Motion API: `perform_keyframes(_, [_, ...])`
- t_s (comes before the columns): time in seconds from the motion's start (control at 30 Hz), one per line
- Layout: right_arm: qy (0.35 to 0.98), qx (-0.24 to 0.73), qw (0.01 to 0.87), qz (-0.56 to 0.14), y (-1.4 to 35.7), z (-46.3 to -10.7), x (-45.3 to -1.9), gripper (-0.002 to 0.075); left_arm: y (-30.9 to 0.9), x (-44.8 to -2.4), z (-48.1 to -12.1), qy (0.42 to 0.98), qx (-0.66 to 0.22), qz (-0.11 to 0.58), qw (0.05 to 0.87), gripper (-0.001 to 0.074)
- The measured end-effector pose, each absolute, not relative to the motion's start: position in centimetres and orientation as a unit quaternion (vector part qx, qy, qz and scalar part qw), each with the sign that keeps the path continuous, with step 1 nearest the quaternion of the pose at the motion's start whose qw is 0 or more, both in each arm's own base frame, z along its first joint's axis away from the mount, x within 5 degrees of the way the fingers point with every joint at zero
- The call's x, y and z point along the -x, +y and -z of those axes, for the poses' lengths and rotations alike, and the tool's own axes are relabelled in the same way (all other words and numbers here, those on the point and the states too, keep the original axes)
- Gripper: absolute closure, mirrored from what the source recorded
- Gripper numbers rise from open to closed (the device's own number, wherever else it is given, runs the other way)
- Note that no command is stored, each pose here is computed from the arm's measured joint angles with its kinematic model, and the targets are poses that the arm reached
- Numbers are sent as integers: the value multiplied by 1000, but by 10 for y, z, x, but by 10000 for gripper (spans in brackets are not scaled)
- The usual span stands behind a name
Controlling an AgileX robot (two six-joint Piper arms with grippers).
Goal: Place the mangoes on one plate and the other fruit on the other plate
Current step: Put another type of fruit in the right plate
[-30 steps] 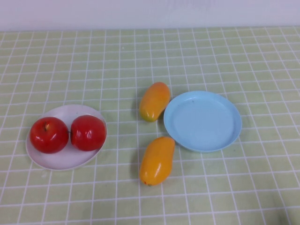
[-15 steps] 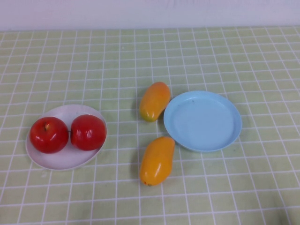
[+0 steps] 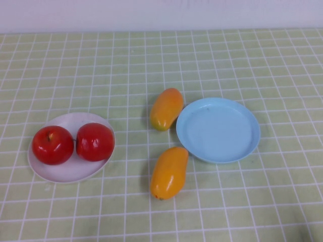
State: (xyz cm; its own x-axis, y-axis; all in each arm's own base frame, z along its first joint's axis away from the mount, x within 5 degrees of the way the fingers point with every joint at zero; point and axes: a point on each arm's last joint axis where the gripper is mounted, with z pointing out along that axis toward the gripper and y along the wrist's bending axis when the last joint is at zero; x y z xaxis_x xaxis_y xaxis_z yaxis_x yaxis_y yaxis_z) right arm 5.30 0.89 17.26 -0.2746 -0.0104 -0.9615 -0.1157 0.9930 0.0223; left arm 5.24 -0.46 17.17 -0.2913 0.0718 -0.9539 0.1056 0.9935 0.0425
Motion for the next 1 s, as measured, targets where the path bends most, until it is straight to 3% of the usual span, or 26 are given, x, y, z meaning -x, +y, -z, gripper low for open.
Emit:
perform_keyframes(0.1, [788, 30, 613, -52, 9, -175, -54, 742, -5, -52, -172, 803, -55, 14, 593, 732])
perform_keyframes(0.47, [696, -179, 638, -278, 13, -194, -56, 742, -5, -52, -172, 803, -55, 14, 593, 732])
perform_keyframes(0.63, [674, -217, 633, -311, 11, -197, -56, 742, -5, -52, -172, 803, -55, 14, 593, 732])
perform_keyframes(0.83, [700, -181, 594, -352, 24, -217, -53, 742, -5, -52, -172, 803, -55, 14, 593, 732])
perform_keyframes(1.0, [782, -113, 505, -347, 38, -243, -62, 742, -5, -52, -172, 803, -55, 14, 593, 732])
